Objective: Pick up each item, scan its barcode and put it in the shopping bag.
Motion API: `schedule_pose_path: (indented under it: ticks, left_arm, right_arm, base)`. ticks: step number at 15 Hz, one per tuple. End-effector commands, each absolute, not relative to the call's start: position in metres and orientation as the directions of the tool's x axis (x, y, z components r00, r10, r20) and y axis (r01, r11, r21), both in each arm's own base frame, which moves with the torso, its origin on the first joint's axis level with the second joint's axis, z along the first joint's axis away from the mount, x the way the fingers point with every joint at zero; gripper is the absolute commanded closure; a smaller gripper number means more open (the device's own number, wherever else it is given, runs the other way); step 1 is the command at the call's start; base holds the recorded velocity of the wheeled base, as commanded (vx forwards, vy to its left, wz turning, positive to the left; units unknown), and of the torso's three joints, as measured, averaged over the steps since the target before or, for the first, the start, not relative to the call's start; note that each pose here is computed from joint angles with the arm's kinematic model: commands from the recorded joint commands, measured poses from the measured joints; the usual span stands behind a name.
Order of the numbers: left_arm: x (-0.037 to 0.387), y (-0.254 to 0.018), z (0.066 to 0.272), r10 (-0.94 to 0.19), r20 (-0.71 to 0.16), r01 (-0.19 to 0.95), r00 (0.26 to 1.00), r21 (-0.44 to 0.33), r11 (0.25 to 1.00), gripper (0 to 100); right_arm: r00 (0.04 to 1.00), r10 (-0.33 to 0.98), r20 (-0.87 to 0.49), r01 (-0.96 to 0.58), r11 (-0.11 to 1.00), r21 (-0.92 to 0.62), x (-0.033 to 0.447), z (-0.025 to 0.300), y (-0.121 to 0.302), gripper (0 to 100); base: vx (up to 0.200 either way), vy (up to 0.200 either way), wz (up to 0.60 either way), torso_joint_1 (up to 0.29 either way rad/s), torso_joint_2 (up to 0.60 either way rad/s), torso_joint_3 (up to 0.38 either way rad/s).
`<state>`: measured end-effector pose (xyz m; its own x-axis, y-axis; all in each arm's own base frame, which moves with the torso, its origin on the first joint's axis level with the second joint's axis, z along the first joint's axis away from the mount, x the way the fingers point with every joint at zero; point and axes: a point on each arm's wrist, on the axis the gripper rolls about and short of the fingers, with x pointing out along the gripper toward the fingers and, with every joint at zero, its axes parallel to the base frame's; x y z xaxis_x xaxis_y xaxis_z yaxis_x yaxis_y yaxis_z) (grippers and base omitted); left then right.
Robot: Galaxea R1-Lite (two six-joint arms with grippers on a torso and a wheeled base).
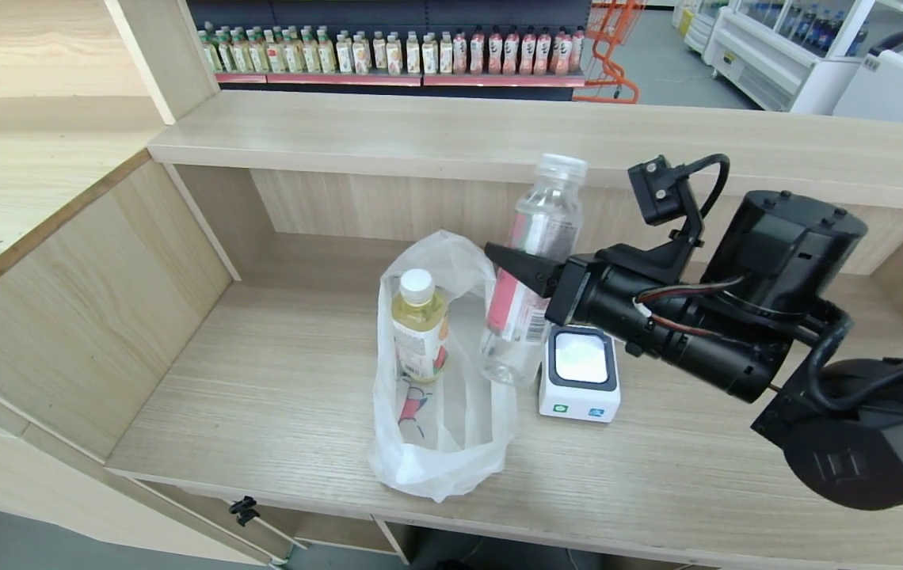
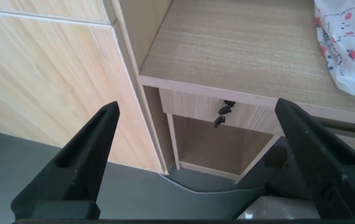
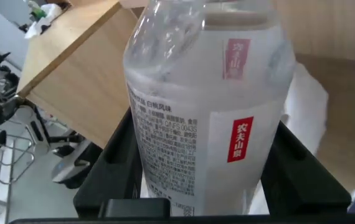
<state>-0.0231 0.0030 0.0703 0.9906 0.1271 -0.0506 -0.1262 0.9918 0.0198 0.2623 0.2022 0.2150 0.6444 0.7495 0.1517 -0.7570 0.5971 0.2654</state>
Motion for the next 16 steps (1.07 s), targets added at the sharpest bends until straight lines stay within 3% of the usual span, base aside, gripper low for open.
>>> schedule_pose_path:
  ticks: [1,8,16]
  left_arm:
    - [-0.023,0.003,0.07,0.129,-0.05,-0.128,0.99,0.02,0.992,0]
    - [-0.023,0.003,0.07,0.129,-0.05,-0.128,0.99,0.02,0.992,0]
    - [-0.023,0.003,0.07,0.129,-0.05,-0.128,0.99,0.019,0.992,0]
  right_arm:
    - [0.64,0.76,0.111,-0.752,0.59,0.294,0.262,0.202,0.207,100]
    - [0.638,0.77,-0.021,-0.719,0.605,0.343,0.264,0.16,0.213,100]
    - [0.616,0.787,0.036,-0.768,0.59,0.248,0.28,0.117,0.226,100]
  base:
    - [0.0,0.0,0.0,0.0,0.0,0.0]
    - [0.0,0.0,0.0,0.0,0.0,0.0]
    - [0.0,0.0,0.0,0.0,0.0,0.0]
